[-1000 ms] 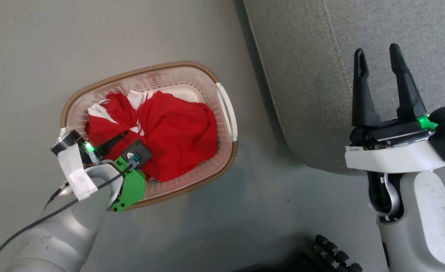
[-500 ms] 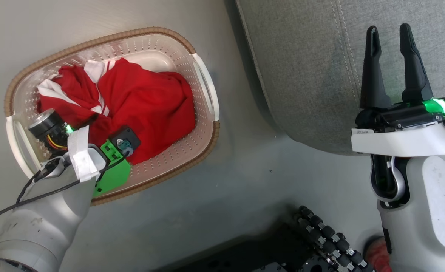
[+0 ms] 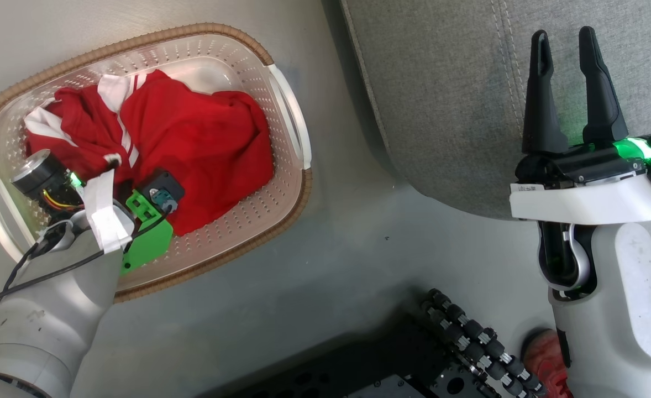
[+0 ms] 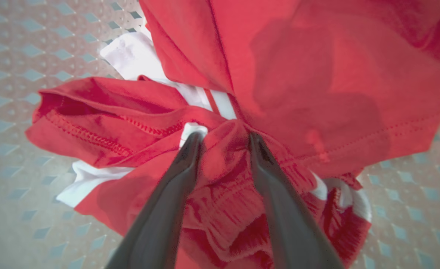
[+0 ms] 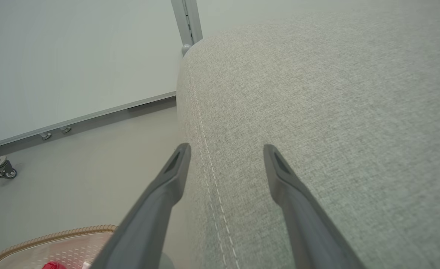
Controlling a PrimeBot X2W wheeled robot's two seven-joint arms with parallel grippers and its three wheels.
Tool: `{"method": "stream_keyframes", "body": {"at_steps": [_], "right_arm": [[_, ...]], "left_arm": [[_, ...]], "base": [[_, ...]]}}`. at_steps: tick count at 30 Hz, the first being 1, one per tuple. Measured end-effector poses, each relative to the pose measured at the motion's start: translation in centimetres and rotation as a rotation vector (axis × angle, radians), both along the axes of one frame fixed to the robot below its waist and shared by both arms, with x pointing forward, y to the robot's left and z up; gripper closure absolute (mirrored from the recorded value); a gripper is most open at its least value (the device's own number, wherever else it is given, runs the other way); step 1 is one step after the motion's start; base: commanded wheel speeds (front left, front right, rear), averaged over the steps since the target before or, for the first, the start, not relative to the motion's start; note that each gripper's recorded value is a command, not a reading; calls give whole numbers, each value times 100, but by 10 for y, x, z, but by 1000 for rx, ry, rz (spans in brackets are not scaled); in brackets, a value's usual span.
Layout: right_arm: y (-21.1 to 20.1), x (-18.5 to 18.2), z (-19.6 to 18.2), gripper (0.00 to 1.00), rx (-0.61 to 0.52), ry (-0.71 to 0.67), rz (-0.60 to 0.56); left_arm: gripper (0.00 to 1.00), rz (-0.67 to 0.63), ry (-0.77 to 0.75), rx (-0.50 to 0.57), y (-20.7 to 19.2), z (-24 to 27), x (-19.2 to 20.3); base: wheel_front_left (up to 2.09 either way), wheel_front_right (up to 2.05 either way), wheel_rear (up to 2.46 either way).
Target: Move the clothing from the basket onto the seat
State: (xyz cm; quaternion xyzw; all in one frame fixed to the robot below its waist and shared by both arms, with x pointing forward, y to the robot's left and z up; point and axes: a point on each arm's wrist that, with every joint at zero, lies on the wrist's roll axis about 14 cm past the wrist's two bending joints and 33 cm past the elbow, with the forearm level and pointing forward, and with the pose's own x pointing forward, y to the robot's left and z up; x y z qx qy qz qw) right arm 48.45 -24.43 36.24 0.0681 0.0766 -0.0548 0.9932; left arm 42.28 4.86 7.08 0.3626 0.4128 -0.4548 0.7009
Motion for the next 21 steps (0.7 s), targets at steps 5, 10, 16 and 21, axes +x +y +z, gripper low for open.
{"method": "stream_keyframes", "body": {"at_steps": [5, 10, 16, 21], "right_arm": [[-1, 0, 1, 0, 8, -3, -6], [-1, 0, 6, 0, 11, -14, -8], [-1, -3, 21, 0, -11, -36, -4], [2, -10, 38, 0, -25, -61, 2]], "left_arm": [[100, 19, -8, -29, -2, 4, 4], [100, 74, -56, -107, -11, 20, 18], [100, 211, -79, -224, -24, 49, 21], [100, 325, -124, -313, -29, 82, 26]], "base": [[0, 0, 0], [0, 0, 0], [0, 0, 0], [0, 0, 0]]}}
